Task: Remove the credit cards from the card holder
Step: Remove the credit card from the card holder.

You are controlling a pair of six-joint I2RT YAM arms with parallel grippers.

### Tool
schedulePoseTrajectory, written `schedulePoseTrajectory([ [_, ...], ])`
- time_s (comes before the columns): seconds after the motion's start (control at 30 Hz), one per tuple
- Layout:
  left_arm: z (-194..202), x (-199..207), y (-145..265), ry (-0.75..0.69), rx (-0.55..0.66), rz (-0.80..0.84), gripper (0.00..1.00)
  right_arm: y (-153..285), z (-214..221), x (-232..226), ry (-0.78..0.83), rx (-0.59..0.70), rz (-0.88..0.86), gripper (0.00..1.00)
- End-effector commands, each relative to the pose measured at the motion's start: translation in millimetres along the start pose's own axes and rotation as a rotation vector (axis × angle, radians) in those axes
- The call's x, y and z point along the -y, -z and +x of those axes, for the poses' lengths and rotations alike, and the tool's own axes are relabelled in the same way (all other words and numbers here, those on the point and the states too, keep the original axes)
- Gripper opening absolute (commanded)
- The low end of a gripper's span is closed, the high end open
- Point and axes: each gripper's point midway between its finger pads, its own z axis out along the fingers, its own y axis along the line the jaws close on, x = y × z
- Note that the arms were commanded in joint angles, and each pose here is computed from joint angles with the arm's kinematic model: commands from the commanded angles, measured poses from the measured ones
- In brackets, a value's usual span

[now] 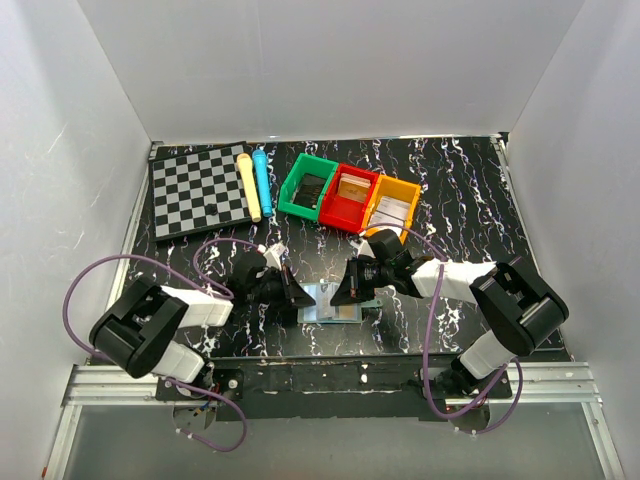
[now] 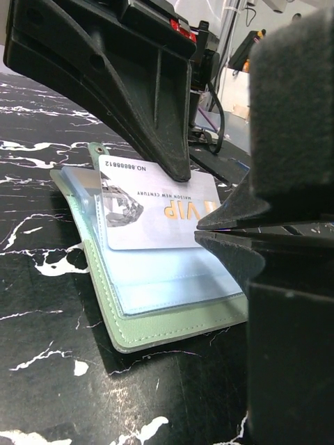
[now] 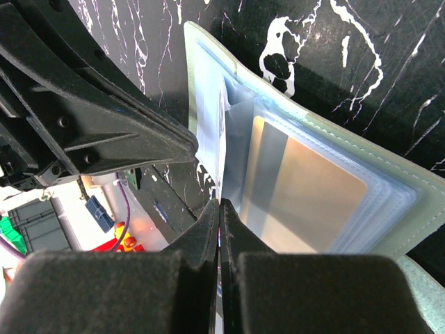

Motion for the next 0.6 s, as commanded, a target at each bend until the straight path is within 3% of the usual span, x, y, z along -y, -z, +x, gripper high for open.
schedulePoseTrajectory([
  [0.0,-5,3,-4,-0.024,0.005,0.008,0.03,1,-13,-16,0.036,0.029,-0.053,0.02],
  [0.33,0,-10,-7,-0.01,0.0,-0.026,0.0,1,-11,-17,0.035,0.029,-0.066,0.08],
  [0.57,2,-13,-11,-0.001,-0.013,-0.024,0.0,1,-11,-18,0.037,0.031,-0.072,0.25],
])
